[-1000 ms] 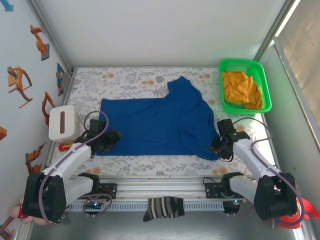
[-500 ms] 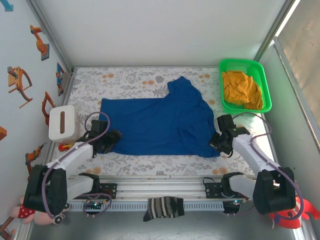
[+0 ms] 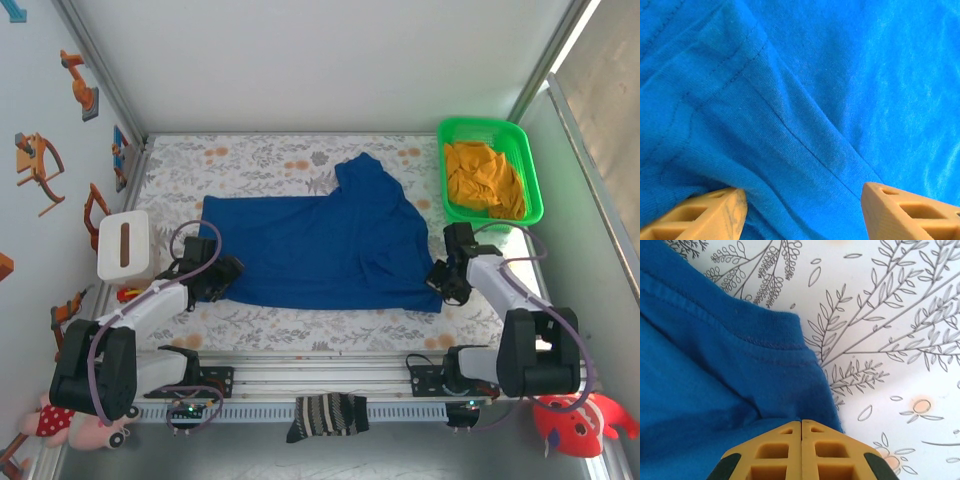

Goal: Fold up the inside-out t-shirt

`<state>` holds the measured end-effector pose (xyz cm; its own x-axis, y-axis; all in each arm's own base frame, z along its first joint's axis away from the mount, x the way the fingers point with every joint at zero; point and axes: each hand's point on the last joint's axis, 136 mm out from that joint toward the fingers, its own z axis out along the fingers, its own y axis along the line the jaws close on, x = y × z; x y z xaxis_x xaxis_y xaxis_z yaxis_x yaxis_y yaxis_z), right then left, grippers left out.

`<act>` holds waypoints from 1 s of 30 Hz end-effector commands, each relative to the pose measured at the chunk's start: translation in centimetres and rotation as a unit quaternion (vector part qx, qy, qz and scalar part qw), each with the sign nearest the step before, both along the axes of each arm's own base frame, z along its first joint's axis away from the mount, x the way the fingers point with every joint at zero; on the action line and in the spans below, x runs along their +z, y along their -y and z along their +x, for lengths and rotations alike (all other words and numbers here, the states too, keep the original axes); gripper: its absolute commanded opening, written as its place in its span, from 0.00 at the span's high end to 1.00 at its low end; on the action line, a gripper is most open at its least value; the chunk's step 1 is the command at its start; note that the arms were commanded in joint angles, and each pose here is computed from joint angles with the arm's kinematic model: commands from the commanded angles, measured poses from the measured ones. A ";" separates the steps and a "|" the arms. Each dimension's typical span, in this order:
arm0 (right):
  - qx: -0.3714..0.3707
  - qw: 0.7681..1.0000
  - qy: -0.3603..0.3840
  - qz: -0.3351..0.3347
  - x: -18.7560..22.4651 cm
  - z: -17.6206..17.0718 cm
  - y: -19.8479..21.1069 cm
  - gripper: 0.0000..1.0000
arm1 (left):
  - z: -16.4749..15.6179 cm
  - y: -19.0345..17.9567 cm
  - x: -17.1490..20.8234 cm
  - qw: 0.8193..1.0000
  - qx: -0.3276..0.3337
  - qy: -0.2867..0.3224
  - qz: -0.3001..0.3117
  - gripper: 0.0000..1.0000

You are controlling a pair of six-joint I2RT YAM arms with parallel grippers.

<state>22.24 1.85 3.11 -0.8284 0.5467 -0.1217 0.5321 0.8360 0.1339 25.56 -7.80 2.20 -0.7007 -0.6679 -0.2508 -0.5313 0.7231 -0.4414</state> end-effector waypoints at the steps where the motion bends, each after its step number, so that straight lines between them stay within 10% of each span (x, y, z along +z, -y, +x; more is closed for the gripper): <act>1: 0.015 0.999 0.038 0.004 1.0 2.7 -0.1 0.98 | -5.0 -2.3 -4.2 0.993 0.011 -0.107 0.051 0.38; 5: 0.051 0.997 0.048 0.037 1.8 4.0 -1.5 0.74 | -4.3 -1.8 -3.3 0.995 0.003 -0.092 0.044 0.34; 17: 0.046 0.985 0.116 0.118 6.5 3.0 -4.1 0.77 | -0.9 0.3 6.5 0.999 -0.033 0.037 0.003 0.09; 30: -0.058 0.984 0.035 0.162 -1.1 2.5 -5.3 0.79 | 0.9 1.0 0.6 0.998 -0.049 -0.022 0.022 0.07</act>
